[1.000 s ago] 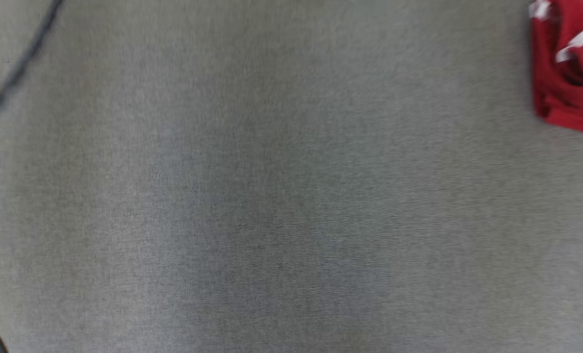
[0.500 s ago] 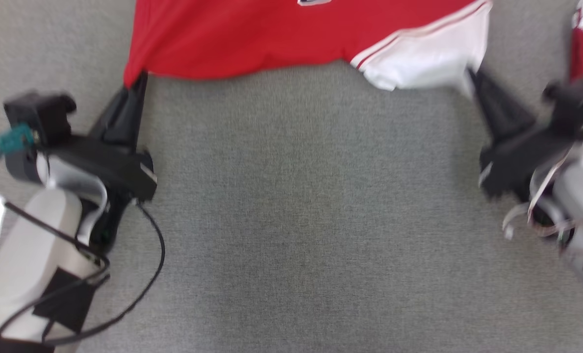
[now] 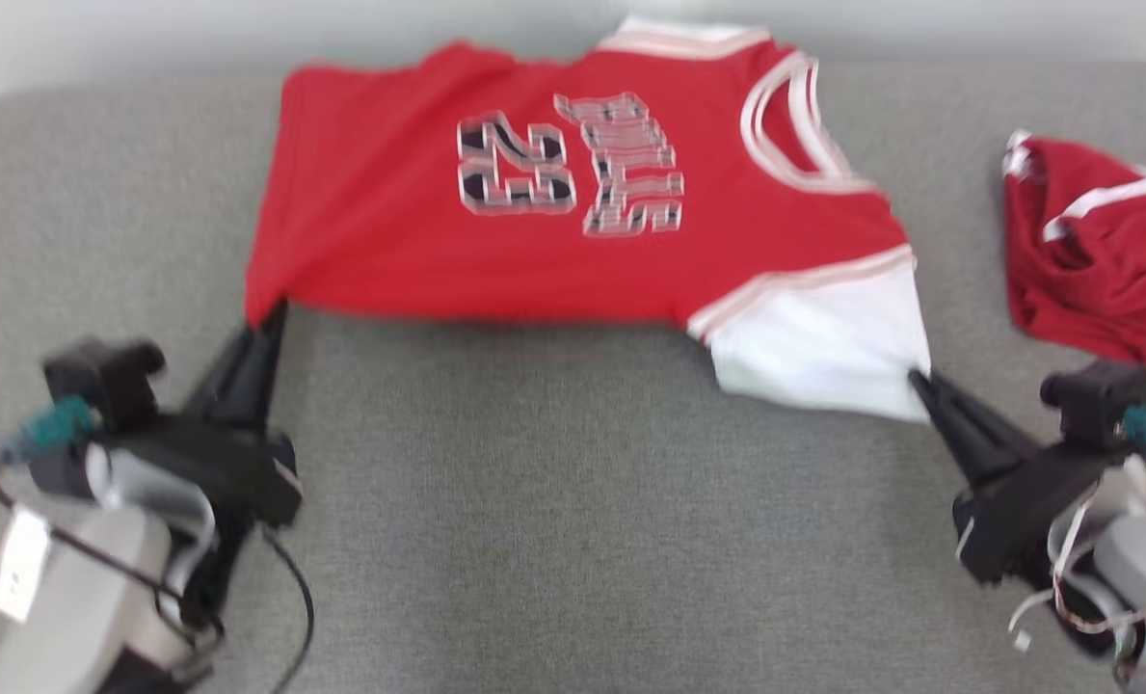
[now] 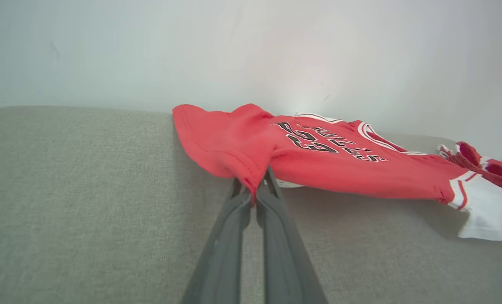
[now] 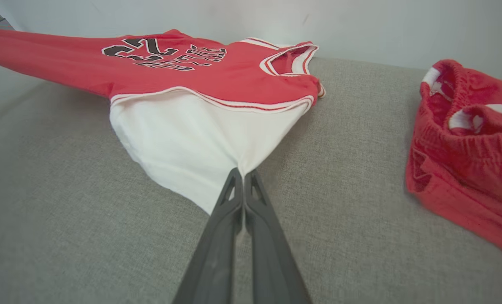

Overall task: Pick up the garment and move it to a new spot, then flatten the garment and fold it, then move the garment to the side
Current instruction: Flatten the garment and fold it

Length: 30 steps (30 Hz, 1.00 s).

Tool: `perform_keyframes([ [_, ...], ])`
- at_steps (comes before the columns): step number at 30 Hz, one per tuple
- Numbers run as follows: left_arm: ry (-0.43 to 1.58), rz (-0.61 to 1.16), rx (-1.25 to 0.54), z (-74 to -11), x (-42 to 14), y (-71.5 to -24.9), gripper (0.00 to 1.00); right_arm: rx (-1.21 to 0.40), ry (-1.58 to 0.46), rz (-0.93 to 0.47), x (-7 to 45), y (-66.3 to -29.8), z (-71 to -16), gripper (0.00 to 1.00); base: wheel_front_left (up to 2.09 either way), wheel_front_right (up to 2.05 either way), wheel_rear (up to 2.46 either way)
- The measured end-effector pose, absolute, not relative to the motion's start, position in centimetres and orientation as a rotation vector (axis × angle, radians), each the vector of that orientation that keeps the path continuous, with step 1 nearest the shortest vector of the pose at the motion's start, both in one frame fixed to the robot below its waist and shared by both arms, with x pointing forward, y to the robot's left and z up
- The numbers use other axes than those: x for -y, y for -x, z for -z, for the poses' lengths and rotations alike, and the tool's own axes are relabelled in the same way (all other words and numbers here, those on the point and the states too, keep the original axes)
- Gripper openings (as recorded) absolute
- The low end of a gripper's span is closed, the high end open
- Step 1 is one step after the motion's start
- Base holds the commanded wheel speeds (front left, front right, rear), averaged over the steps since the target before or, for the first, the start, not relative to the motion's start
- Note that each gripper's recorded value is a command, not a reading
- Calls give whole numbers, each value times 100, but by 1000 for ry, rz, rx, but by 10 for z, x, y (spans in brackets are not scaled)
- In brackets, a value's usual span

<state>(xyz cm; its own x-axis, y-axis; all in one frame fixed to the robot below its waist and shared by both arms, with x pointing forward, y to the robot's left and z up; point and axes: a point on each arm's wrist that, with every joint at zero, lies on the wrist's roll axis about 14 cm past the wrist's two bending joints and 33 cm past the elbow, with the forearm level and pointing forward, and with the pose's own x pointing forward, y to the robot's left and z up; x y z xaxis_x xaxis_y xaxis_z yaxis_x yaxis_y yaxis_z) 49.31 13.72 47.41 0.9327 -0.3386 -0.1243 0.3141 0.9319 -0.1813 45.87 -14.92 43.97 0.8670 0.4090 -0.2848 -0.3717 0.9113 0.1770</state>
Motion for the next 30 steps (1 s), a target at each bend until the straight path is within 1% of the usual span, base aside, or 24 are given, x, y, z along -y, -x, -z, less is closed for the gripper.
perform_keyframes([
  [1, 160, 341, -173, -470, -135, -479, 0, -339, -135, -401, 150, -447, -442, 0, 0, 0, 0],
  [8, 143, 339, -249, -451, -130, -428, 0, -473, -174, -370, 157, -387, -428, 0, 0, 0, 0],
  [18, 150, 323, -317, -436, -127, -359, 0, -580, -264, -338, 166, -318, -429, 0, 0, 0, 0],
  [25, 135, 289, -333, -435, -136, -340, 0, -691, -302, -342, 161, -281, -413, 0, 0, 0, 0],
  [30, 140, 262, -401, -418, -140, -325, 0, -712, -304, -363, 154, -279, -412, 0, 0, 0, 0],
])
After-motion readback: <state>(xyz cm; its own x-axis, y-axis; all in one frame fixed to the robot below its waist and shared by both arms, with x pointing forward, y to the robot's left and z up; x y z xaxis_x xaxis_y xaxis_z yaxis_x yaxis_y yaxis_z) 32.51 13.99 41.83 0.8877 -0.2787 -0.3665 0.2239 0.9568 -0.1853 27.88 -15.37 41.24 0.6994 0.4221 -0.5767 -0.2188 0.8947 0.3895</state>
